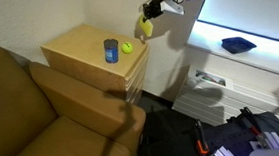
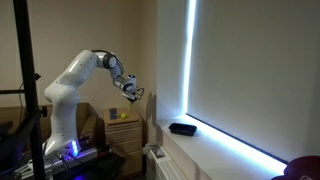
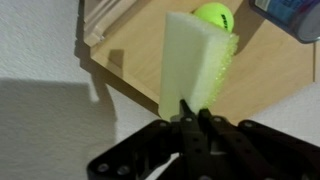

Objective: Put the object in the black tray on the night stand

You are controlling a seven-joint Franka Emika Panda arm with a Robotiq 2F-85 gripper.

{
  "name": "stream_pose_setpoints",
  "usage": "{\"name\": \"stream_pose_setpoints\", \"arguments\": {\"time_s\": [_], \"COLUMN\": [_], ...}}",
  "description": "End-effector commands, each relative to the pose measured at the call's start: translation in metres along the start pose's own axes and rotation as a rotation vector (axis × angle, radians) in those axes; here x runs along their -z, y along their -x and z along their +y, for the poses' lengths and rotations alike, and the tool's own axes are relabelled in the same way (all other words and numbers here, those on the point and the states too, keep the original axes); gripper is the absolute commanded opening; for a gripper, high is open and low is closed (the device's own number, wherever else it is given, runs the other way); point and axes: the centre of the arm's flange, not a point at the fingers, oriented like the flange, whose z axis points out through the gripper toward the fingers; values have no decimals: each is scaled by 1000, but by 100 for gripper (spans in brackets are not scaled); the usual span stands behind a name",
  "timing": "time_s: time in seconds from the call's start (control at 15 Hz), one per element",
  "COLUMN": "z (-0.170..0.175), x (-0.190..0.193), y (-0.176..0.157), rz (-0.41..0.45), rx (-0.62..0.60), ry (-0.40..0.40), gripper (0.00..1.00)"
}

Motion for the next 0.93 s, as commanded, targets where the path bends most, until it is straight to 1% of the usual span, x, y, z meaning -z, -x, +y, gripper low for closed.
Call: {"name": "stream_pose_setpoints", "arguments": {"time_s": [0.0,0.13,0.2,0.27,0.33,0.4,0.47,0.53,0.67,0.8,0.87], "z": [-10,-15,-13,-11,10,14,19,23,12,-11,-24], "x": [3,5,5,3,-17,-29,-39,-44,-64,-85,-94], "y": [-5,-8,-7,-8,-19,-29,-39,-43,-43,-46,-51], "rz": [13,20,20,4,1,7,17,18,7,15,15], "rx": [8,14,13,8,28,48,75,92,119,158,188], "ry": [-12,-19,-18,-3,22,34,62,75,73,40,41], "gripper": [8,8,2,2,2,2,2,2,2,2,2]}}
